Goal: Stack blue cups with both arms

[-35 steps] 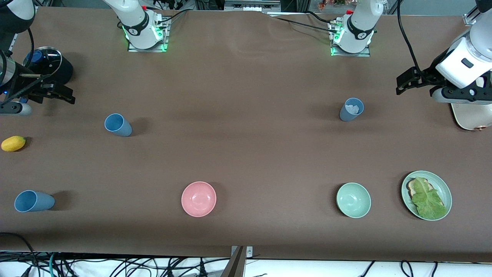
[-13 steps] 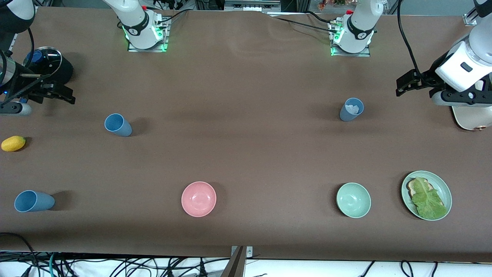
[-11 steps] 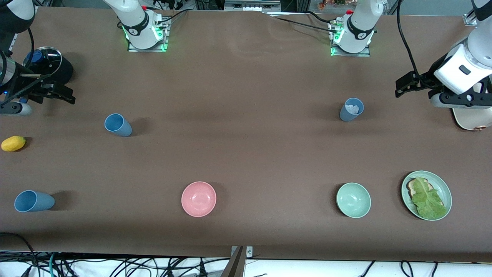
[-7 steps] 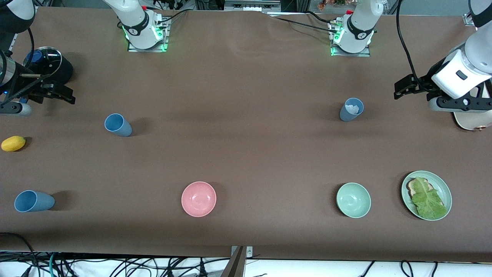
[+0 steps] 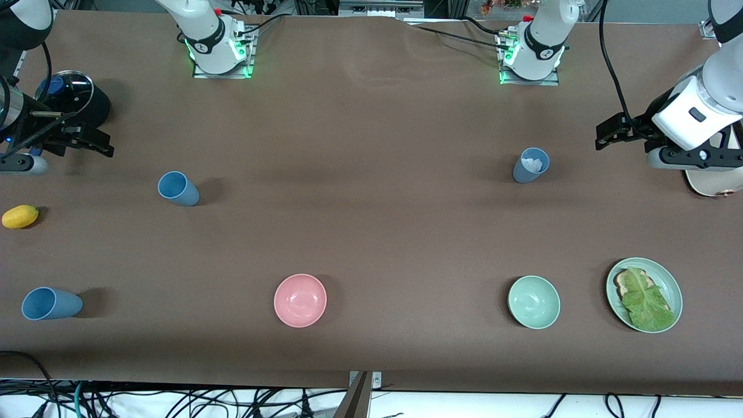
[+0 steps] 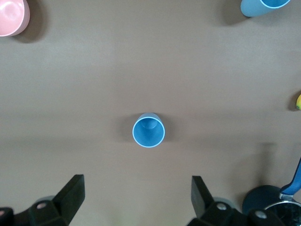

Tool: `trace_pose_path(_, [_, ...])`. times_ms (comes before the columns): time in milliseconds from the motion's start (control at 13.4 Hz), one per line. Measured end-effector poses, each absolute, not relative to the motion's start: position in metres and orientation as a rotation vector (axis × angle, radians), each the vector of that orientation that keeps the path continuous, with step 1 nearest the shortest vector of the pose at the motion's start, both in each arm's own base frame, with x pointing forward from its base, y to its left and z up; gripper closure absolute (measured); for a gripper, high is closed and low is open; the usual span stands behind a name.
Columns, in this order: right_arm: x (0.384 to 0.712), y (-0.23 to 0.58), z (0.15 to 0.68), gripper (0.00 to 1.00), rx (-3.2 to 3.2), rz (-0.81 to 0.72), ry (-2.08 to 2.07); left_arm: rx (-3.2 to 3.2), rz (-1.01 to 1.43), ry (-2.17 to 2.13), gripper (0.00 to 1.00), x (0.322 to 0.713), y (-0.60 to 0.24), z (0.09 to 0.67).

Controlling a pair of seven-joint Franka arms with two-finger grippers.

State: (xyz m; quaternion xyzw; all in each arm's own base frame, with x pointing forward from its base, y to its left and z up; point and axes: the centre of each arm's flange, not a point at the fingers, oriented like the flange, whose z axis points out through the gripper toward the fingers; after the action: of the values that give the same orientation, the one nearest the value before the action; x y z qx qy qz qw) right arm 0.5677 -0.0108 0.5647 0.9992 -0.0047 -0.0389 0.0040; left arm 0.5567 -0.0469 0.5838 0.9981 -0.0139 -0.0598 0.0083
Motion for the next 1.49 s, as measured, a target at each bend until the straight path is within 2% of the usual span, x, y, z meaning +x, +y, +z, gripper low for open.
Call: trace_pose_path(1490, [0.5677,-0.0108,0.5646,0.0,3.132,-0.122,-0.015,3.116,-0.253,-0.028,0.0,0.5548,-0.0404,0.5769])
